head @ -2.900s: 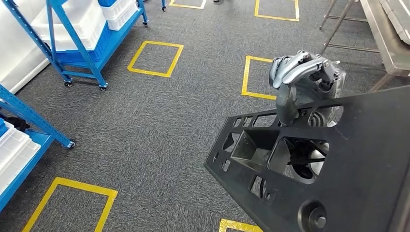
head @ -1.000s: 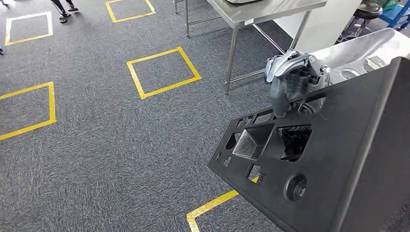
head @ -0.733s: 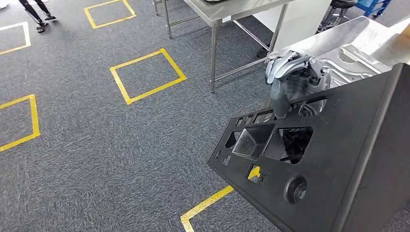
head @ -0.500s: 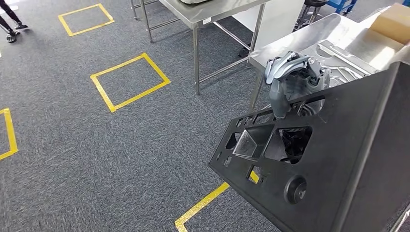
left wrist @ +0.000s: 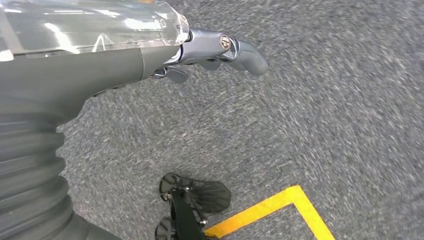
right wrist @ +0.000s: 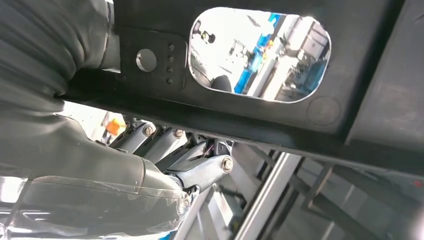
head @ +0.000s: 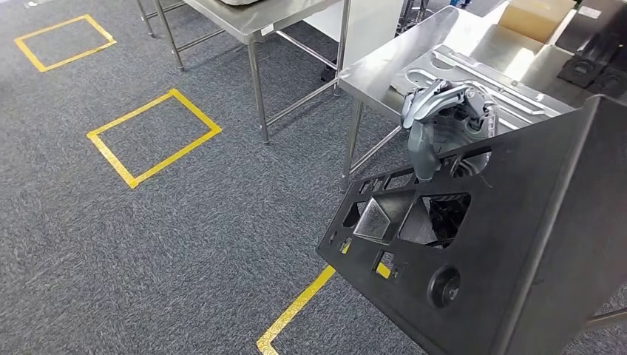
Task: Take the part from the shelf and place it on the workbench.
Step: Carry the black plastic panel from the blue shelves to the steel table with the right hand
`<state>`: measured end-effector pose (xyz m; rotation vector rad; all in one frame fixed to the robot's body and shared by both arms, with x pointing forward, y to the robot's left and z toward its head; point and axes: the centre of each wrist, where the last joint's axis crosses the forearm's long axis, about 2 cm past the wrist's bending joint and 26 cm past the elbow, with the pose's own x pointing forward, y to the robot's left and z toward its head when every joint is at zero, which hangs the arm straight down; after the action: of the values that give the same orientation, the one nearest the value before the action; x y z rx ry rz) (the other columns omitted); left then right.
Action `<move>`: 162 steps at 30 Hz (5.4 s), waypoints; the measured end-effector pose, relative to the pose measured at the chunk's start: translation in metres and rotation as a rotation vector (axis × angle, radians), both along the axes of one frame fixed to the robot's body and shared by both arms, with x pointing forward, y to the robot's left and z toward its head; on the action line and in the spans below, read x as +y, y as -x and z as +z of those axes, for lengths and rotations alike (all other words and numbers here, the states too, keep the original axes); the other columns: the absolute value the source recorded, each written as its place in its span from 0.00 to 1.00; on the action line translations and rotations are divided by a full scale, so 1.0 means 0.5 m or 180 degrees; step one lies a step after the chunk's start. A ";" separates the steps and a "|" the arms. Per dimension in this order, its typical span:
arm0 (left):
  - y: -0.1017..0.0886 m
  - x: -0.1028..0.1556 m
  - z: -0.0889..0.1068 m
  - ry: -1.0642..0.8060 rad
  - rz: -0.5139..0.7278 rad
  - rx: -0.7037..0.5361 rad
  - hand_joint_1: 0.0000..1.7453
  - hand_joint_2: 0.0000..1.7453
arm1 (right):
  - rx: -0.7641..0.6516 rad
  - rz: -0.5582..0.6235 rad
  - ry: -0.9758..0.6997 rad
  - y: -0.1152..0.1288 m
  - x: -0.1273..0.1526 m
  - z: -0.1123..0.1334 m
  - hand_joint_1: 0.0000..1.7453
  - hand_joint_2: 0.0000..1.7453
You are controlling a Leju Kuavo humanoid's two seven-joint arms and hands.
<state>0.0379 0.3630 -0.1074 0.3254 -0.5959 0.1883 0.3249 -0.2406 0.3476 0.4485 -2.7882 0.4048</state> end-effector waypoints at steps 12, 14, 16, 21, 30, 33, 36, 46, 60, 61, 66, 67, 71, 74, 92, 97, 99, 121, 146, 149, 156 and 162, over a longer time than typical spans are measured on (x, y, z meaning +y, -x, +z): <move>-0.002 -0.001 0.000 0.0011 -0.0045 -0.0001 0.00 1.00 | 0.0007 -0.0013 -0.0005 0.002 -0.001 -0.006 1.00 1.00; -0.004 -0.001 0.000 0.0010 -0.0045 -0.0003 0.00 1.00 | 0.0008 -0.0014 -0.0006 0.002 -0.001 -0.006 1.00 1.00; -0.004 -0.001 0.000 0.0009 -0.0044 0.0001 0.00 1.00 | 0.0004 -0.0013 -0.0005 0.002 -0.001 -0.006 1.00 1.00; -0.012 -0.006 0.001 -0.0004 -0.0031 -0.0023 0.00 1.00 | -0.0019 -0.0017 0.0006 0.001 -0.001 -0.002 1.00 1.00; -0.007 -0.012 -0.001 -0.0016 -0.0018 0.0015 0.00 1.00 | -0.0067 -0.0031 0.0029 -0.003 -0.001 0.016 1.00 1.00; -0.007 -0.013 -0.001 -0.0019 -0.0018 0.0008 0.00 1.00 | -0.0096 -0.0037 0.0032 -0.004 -0.001 0.023 1.00 1.00; -0.011 -0.013 0.000 -0.0030 -0.0013 0.0007 0.00 1.00 | -0.0095 -0.0061 0.0042 -0.004 -0.002 0.026 1.00 1.00; -0.001 -0.013 -0.001 -0.0017 -0.0001 0.0097 0.00 1.00 | -0.0116 -0.0063 0.0092 -0.002 0.007 0.029 1.00 1.00; -0.001 -0.014 -0.002 0.0002 0.0039 0.0126 0.00 1.00 | -0.0101 -0.0067 0.0099 0.001 0.009 0.021 1.00 1.00; -0.002 -0.015 -0.001 0.0006 0.0040 0.0128 0.00 1.00 | -0.0102 -0.0067 0.0100 0.001 0.009 0.022 1.00 1.00; -0.005 -0.015 -0.001 0.0033 0.0045 0.0133 0.00 1.00 | -0.0104 -0.0071 0.0098 0.002 0.009 0.021 1.00 1.00; -0.006 -0.015 -0.001 0.0038 0.0044 0.0127 0.00 1.00 | -0.0108 -0.0073 0.0098 0.002 0.008 0.020 1.00 1.00; -0.006 -0.014 -0.001 0.0044 0.0032 0.0124 0.00 1.00 | -0.0121 -0.0070 0.0091 0.005 0.008 0.018 1.00 1.00; 0.001 -0.014 -0.002 0.0052 0.0033 0.0155 0.00 1.00 | -0.0097 -0.0081 0.0097 0.007 0.008 0.010 1.00 1.00; -0.004 -0.009 -0.001 0.0119 0.0043 0.0203 0.00 1.00 | -0.0154 -0.0141 0.0107 0.015 0.007 0.001 1.00 1.00; -0.004 -0.007 -0.001 0.0113 0.0043 0.0202 0.00 1.00 | -0.0168 -0.0154 0.0108 0.015 0.006 0.002 1.00 1.00; -0.005 -0.006 0.000 0.0111 0.0042 0.0201 0.00 1.00 | -0.0174 -0.0159 0.0108 0.015 0.005 0.003 1.00 1.00; -0.006 0.002 0.001 0.0113 0.0017 0.0197 0.00 1.00 | -0.0131 -0.0211 0.0080 0.019 -0.006 -0.009 1.00 1.00; -0.001 0.004 0.001 0.0094 -0.0031 0.0214 0.00 1.00 | -0.0233 -0.0410 0.0163 0.027 -0.008 -0.004 1.00 1.00; -0.004 0.003 0.001 0.0097 -0.0033 0.0202 0.00 1.00 | -0.0253 -0.0407 0.0159 0.027 -0.008 -0.001 1.00 1.00; -0.004 0.000 0.000 0.0105 -0.0034 0.0203 0.00 1.00 | -0.0249 -0.0405 0.0159 0.028 -0.007 -0.001 1.00 1.00; -0.006 0.001 0.001 0.0101 -0.0036 0.0195 0.00 1.00 | -0.0264 -0.0400 0.0154 0.028 -0.007 0.002 1.00 1.00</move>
<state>0.0409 0.3637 -0.1071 0.2960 -0.5335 0.1761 0.3110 -0.2439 0.3485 0.2494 -2.8600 0.4709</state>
